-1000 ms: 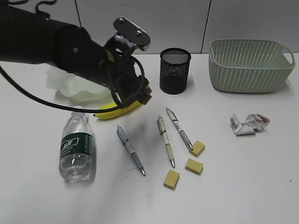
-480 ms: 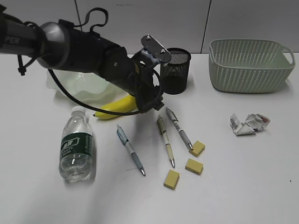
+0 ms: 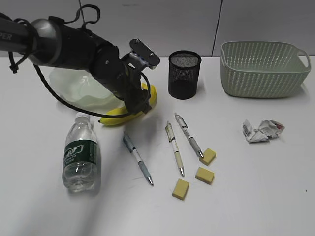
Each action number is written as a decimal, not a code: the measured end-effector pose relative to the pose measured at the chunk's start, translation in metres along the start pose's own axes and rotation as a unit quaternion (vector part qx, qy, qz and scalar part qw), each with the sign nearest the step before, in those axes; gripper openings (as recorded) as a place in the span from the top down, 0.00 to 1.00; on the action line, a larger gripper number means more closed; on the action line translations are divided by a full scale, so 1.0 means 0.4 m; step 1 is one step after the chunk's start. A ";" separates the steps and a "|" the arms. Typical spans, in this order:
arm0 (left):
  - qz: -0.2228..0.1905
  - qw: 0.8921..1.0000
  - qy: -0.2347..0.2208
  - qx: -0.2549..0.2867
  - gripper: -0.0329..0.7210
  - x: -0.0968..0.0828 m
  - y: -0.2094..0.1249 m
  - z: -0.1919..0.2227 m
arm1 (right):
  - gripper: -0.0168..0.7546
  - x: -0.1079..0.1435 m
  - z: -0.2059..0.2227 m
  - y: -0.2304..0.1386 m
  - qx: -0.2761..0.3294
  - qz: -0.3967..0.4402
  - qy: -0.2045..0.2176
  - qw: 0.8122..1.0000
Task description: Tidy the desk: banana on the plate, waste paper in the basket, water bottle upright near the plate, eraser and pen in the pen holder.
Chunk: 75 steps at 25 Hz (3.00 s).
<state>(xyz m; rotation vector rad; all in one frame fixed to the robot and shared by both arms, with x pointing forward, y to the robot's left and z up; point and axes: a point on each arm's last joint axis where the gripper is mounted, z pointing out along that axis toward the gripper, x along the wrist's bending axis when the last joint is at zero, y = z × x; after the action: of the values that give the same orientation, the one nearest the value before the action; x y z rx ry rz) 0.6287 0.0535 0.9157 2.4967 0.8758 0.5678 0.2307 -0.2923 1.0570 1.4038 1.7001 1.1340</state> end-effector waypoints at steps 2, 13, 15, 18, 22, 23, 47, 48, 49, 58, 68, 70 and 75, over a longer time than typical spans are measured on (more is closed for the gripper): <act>0.000 1.000 0.001 -0.007 0.35 -0.003 0.004 0.000 | 0.63 0.000 0.000 0.000 0.000 0.000 0.000 1.000; 0.004 1.000 -0.006 0.009 0.35 -0.018 -0.023 0.055 | 0.63 0.000 0.000 0.000 0.000 0.000 0.000 1.000; 0.004 1.000 -0.009 0.021 0.36 -0.021 -0.031 0.061 | 0.63 0.000 0.000 0.000 0.000 0.000 0.000 1.000; 0.003 0.999 -0.012 0.038 0.52 -0.022 -0.036 0.056 | 0.63 0.000 0.000 0.000 0.000 0.000 0.000 1.000; -0.037 0.998 -0.025 0.035 0.51 -0.019 -0.016 0.005 | 0.63 0.000 0.000 0.000 0.000 0.000 0.000 1.000; -0.057 0.998 -0.029 0.018 0.51 -0.016 0.001 -0.020 | 0.63 0.000 0.000 0.000 0.000 0.000 0.000 1.000; -0.141 0.985 0.062 -0.080 0.51 0.223 -0.046 -0.020 | 0.63 0.000 0.000 0.000 0.000 0.000 0.000 1.000; -0.141 0.985 0.061 -0.075 0.51 0.222 -0.049 -0.020 | 0.63 0.000 0.000 0.000 0.000 0.000 0.000 1.000; -0.141 0.986 0.059 -0.070 0.49 0.221 -0.051 -0.019 | 0.63 0.000 0.000 0.000 0.000 0.000 0.000 1.000; -0.149 0.987 0.047 -0.039 0.21 0.222 -0.040 -0.091 | 0.63 0.000 0.000 0.000 0.000 0.000 0.000 1.000; -0.218 0.968 0.056 -0.111 0.41 0.241 -0.034 -0.479 | 0.63 0.000 0.000 0.000 0.000 0.000 0.000 1.000; -0.223 0.965 0.062 -0.125 0.41 0.212 -0.080 -0.570 | 0.63 0.000 0.000 0.000 0.000 0.000 0.000 1.000; -0.244 0.951 0.069 -0.174 0.41 0.080 -0.255 -0.801 | 0.63 0.000 0.000 0.000 0.000 0.000 0.000 1.000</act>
<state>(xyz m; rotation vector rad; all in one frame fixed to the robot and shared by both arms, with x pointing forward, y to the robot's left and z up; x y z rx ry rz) 0.4404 0.2300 1.1339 1.8499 1.2698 0.6601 0.2307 -0.2923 1.0570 1.4038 1.7001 1.1340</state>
